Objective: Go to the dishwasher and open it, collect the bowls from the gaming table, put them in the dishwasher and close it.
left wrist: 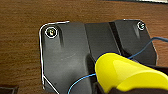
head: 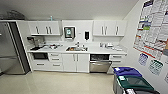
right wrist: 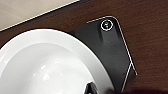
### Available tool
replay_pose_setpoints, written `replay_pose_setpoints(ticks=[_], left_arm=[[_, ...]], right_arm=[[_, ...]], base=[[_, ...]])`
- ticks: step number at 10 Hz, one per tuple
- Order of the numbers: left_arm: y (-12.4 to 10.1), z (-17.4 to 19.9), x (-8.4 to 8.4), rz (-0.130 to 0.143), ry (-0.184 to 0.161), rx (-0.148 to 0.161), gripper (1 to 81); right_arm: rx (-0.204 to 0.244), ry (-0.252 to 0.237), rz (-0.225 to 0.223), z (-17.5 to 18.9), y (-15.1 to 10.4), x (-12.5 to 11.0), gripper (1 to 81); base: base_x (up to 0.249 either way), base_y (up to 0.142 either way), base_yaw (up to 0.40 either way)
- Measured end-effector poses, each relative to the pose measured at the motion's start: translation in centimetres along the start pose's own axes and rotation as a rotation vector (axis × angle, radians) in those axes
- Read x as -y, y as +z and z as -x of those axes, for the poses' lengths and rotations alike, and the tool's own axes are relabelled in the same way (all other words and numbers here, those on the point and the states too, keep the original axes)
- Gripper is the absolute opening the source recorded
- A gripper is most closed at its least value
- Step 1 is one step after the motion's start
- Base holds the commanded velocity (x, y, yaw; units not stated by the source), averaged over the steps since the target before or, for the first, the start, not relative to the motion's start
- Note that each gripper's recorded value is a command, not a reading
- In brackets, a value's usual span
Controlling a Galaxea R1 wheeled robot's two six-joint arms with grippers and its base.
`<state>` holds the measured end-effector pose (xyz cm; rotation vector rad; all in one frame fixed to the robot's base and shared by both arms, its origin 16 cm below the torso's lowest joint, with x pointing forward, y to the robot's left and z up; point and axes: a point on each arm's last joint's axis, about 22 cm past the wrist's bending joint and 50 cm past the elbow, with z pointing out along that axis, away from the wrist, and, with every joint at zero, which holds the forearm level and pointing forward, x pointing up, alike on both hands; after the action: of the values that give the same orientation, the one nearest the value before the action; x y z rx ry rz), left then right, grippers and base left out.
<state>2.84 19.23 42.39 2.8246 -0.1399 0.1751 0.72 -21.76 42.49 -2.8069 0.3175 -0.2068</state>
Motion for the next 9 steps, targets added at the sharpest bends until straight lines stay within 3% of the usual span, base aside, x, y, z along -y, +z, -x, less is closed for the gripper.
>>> replay_pose_setpoints(ticks=[9], left_arm=[[0.0, 0.0, -0.1, 0.001, 0.001, -0.002, 1.0]], right_arm=[[0.001, 0.000, -0.001, 0.2, 0.0, 0.1, 1.0]], base=[[0.152, 0.000, 0.000]])
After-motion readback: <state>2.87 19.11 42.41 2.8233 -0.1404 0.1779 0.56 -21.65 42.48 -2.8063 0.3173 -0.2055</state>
